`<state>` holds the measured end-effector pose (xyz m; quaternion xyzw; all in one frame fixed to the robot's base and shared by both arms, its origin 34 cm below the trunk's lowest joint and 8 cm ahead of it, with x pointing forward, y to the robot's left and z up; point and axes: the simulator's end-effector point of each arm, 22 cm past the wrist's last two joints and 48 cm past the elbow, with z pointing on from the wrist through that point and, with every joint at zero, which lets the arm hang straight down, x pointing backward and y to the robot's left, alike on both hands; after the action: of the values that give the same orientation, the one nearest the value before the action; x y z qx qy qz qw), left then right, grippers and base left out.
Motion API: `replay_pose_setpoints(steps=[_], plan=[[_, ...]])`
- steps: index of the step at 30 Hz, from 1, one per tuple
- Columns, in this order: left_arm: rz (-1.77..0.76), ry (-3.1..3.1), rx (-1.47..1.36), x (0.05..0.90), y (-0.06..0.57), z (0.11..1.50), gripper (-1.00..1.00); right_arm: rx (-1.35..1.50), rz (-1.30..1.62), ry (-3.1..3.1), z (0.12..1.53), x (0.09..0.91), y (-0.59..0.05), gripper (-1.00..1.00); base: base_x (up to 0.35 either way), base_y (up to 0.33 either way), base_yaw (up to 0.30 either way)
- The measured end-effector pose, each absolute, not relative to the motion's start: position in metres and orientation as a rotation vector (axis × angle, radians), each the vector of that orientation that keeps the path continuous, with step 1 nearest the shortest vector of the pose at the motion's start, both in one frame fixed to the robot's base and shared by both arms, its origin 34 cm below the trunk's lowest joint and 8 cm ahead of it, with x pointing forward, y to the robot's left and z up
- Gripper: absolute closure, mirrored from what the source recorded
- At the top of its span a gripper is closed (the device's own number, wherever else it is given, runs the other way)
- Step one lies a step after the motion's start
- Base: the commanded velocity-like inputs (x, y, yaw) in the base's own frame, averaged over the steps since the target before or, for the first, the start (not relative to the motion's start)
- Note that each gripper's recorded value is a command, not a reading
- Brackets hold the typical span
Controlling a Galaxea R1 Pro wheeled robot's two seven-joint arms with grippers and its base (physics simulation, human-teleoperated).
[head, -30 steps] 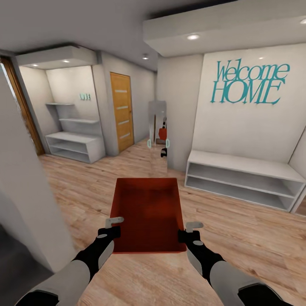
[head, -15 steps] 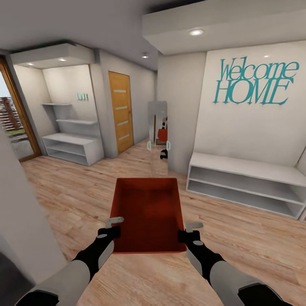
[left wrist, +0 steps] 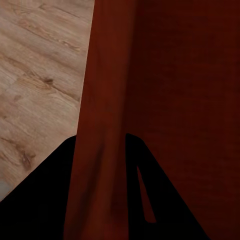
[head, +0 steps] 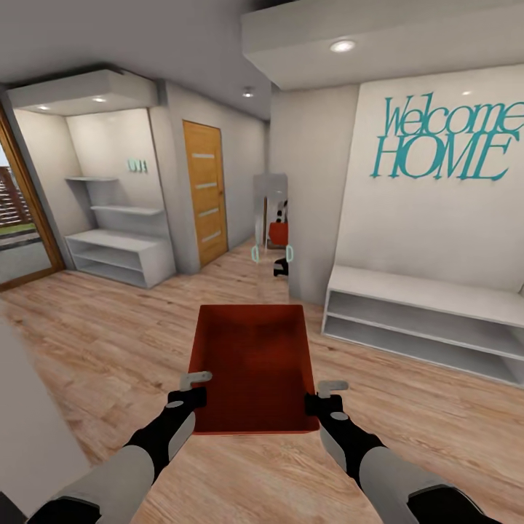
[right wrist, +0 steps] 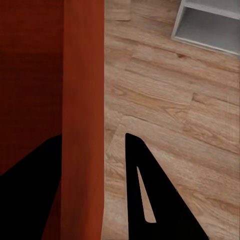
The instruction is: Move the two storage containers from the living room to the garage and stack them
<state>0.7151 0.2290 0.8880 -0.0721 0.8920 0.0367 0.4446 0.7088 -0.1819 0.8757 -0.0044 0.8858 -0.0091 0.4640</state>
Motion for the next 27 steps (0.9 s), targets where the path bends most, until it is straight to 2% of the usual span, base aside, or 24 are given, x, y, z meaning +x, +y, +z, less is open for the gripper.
replay_pose_setpoints(steps=[4, 10, 27], plan=[[0.091, 2.211, -0.179, 0.7151, 0.2291, 0.8879, 1.00, -0.011, -0.022, 2.176, 0.8757, 0.7089, -0.1819, 1.00, 0.323, 0.000, 0.033], [0.091, 2.211, -0.179, 0.7151, 0.2290, 0.8880, 1.00, -0.011, -0.022, 2.176, 0.8757, 0.7088, -0.1819, 1.00, 0.323, 0.000, 0.191], [0.091, 2.210, -0.178, 0.7153, 0.2291, 0.8882, 1.00, -0.010, -0.023, 2.176, 0.8758, 0.7089, -0.1819, 1.00, 0.323, 0.000, 0.011]])
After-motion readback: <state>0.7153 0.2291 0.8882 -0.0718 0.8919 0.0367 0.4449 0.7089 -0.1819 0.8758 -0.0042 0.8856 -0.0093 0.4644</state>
